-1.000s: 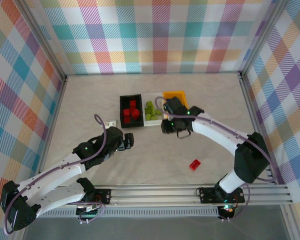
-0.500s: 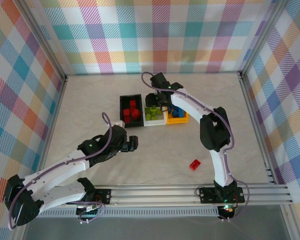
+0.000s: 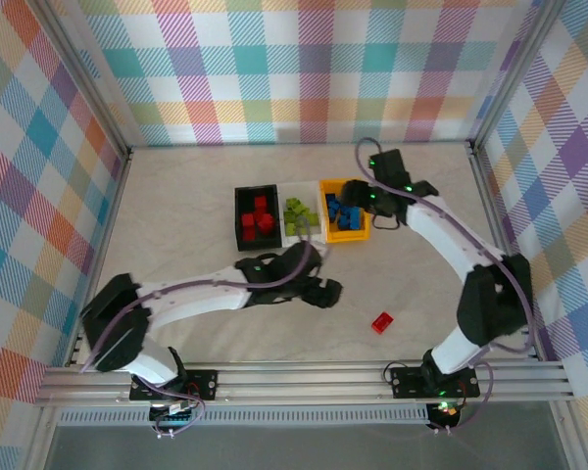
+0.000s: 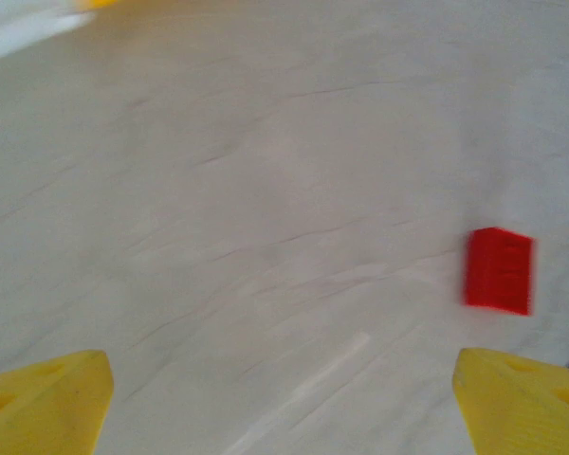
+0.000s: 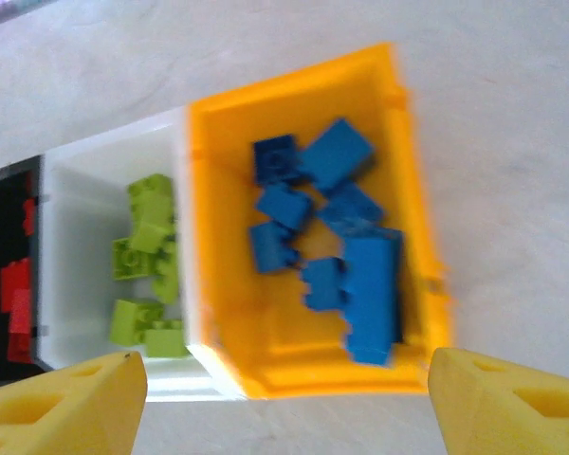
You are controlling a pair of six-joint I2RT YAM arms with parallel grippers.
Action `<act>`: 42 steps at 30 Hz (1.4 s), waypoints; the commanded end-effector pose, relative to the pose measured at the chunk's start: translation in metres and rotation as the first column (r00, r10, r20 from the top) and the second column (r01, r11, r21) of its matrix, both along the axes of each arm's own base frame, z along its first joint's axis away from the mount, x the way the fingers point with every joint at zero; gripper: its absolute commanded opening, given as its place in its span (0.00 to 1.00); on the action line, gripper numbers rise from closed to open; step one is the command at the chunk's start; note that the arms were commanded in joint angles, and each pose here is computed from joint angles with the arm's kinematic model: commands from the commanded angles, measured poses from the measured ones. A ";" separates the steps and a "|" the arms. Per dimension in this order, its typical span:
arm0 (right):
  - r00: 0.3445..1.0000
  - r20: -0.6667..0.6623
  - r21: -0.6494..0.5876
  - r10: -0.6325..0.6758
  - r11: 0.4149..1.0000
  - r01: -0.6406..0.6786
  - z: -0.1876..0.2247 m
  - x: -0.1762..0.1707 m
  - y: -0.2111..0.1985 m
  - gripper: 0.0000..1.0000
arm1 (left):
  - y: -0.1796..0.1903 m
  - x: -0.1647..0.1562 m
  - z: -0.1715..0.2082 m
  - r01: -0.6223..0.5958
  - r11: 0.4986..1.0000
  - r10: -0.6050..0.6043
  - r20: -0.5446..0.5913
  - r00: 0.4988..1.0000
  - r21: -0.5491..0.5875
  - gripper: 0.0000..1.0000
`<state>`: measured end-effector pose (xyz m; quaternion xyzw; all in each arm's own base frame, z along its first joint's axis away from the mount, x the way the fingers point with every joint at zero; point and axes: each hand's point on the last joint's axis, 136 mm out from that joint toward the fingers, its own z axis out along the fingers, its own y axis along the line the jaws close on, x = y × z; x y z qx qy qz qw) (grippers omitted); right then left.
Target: Sort the legos into containers by color
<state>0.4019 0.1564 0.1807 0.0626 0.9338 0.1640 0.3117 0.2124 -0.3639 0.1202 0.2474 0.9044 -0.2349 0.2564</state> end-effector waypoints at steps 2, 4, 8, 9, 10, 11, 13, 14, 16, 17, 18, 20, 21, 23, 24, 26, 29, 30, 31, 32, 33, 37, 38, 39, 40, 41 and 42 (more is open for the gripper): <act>0.999 -0.013 0.068 -0.053 0.996 0.054 -0.010 -0.020 -0.025 0.78 | -0.076 -0.034 -0.008 0.262 0.965 -0.261 0.032 0.965 -0.011 0.88; 0.997 -0.007 0.080 -0.076 0.994 0.076 -0.010 -0.028 -0.038 0.79 | -0.094 -0.045 -0.022 0.318 0.947 -0.319 0.039 0.947 0.034 0.86; 0.993 -0.001 0.117 -0.116 0.986 0.116 -0.008 -0.038 -0.057 0.79 | -0.123 -0.057 -0.048 0.374 0.923 -0.378 0.025 0.925 0.092 0.83; 0.992 -0.001 0.121 -0.125 0.985 0.124 -0.009 -0.039 -0.061 0.79 | -0.127 -0.058 -0.053 0.382 0.918 -0.387 0.026 0.922 0.104 0.82; 0.991 0.002 0.130 -0.132 0.983 0.130 -0.007 -0.041 -0.065 0.79 | -0.132 -0.060 -0.058 0.390 0.913 -0.396 0.031 0.918 0.120 0.82; 0.990 0.005 0.139 -0.138 0.981 0.136 -0.006 -0.042 -0.068 0.79 | -0.136 -0.061 -0.062 0.396 0.908 -0.404 0.040 0.914 0.138 0.81; 0.989 0.012 0.150 -0.145 0.979 0.142 -0.004 -0.045 -0.072 0.79 | -0.141 -0.060 -0.073 0.394 0.901 -0.410 0.062 0.910 0.181 0.79; 0.989 0.013 0.153 -0.147 0.978 0.143 -0.004 -0.046 -0.073 0.79 | -0.137 -0.060 -0.081 0.392 0.892 -0.413 0.051 0.909 0.225 0.78; 0.989 0.020 0.158 -0.150 0.977 0.145 -0.002 -0.047 -0.075 0.79 | -0.136 -0.058 -0.089 0.385 0.886 -0.411 0.054 0.910 0.257 0.75; 0.989 0.022 0.161 -0.149 0.976 0.143 -0.002 -0.047 -0.074 0.79 | -0.136 -0.058 -0.094 0.387 0.881 -0.415 0.050 0.909 0.271 0.71; 0.988 0.023 0.161 -0.151 0.976 0.145 -0.002 -0.047 -0.075 0.79 | -0.135 -0.057 -0.095 0.385 0.879 -0.414 0.051 0.909 0.280 0.69; 0.988 0.021 0.164 -0.152 0.975 0.147 -0.003 -0.047 -0.076 0.79 | -0.135 -0.058 -0.099 0.390 0.874 -0.420 0.049 0.906 0.292 0.59; 0.988 0.023 0.165 -0.155 0.975 0.149 -0.003 -0.047 -0.076 0.79 | -0.135 -0.057 -0.099 0.388 0.873 -0.421 0.053 0.906 0.294 0.56; 0.987 0.026 0.170 -0.156 0.974 0.150 -0.002 -0.046 -0.077 0.79 | -0.135 -0.057 -0.098 0.387 0.872 -0.423 0.063 0.904 0.300 0.49; 0.988 0.025 0.171 -0.155 0.974 0.148 -0.002 -0.045 -0.076 0.79 | -0.135 -0.056 -0.097 0.385 0.873 -0.421 0.066 0.904 0.300 0.46; 0.987 0.022 0.172 -0.157 0.973 0.151 -0.003 -0.045 -0.077 0.79 | -0.136 -0.056 -0.092 0.384 0.876 -0.423 0.080 0.903 0.291 0.38; 0.987 0.018 0.173 -0.157 0.973 0.152 -0.005 -0.044 -0.076 0.79 | -0.134 -0.054 -0.085 0.371 0.884 -0.413 0.104 0.905 0.283 0.30; 0.987 0.018 0.172 -0.159 0.973 0.154 -0.005 -0.044 -0.077 0.80 | -0.133 -0.052 -0.083 0.364 0.887 -0.408 0.113 0.906 0.283 0.29; 0.987 0.018 0.171 -0.158 0.973 0.153 -0.005 -0.044 -0.077 0.79 | -0.130 -0.050 -0.079 0.349 0.893 -0.396 0.129 0.909 0.283 0.28; 0.987 0.021 0.173 -0.158 0.973 0.152 -0.004 -0.044 -0.077 0.79 | -0.126 -0.047 -0.073 0.330 0.901 -0.380 0.147 0.913 0.281 0.28; 0.988 0.020 0.174 -0.156 0.973 0.150 -0.004 -0.044 -0.076 0.79 | -0.120 -0.043 -0.068 0.312 0.908 -0.365 0.157 0.918 0.281 0.27; 0.990 0.018 0.189 -0.139 0.973 0.133 -0.004 -0.044 -0.072 0.79 | -0.087 -0.017 -0.034 0.181 0.962 -0.223 0.206 0.953 0.204 0.25; 0.991 0.016 0.197 -0.130 0.972 0.125 -0.005 -0.044 -0.070 0.79 | -0.074 -0.008 -0.021 0.137 0.974 -0.175 0.221 0.959 0.178 0.25; 0.993 0.012 0.199 -0.119 0.973 0.114 -0.006 -0.045 -0.066 0.79 | -0.059 0.001 -0.010 0.088 0.983 -0.125 0.238 0.963 0.162 0.25; 0.994 0.011 0.196 -0.106 0.975 0.102 -0.007 -0.046 -0.062 0.79 | -0.043 0.009 0.001 0.035 0.987 -0.075 0.264 0.962 0.154 0.25; 0.996 0.012 0.189 -0.093 0.978 0.089 -0.008 -0.048 -0.057 0.79 | -0.024 0.019 0.013 -0.026 0.989 -0.018 0.287 0.958 0.149 0.25; 0.997 0.014 0.182 -0.075 0.981 0.071 -0.009 -0.050 -0.051 0.79 | -0.005 0.029 0.024 -0.089 0.985 0.040 0.311 0.950 0.146 0.26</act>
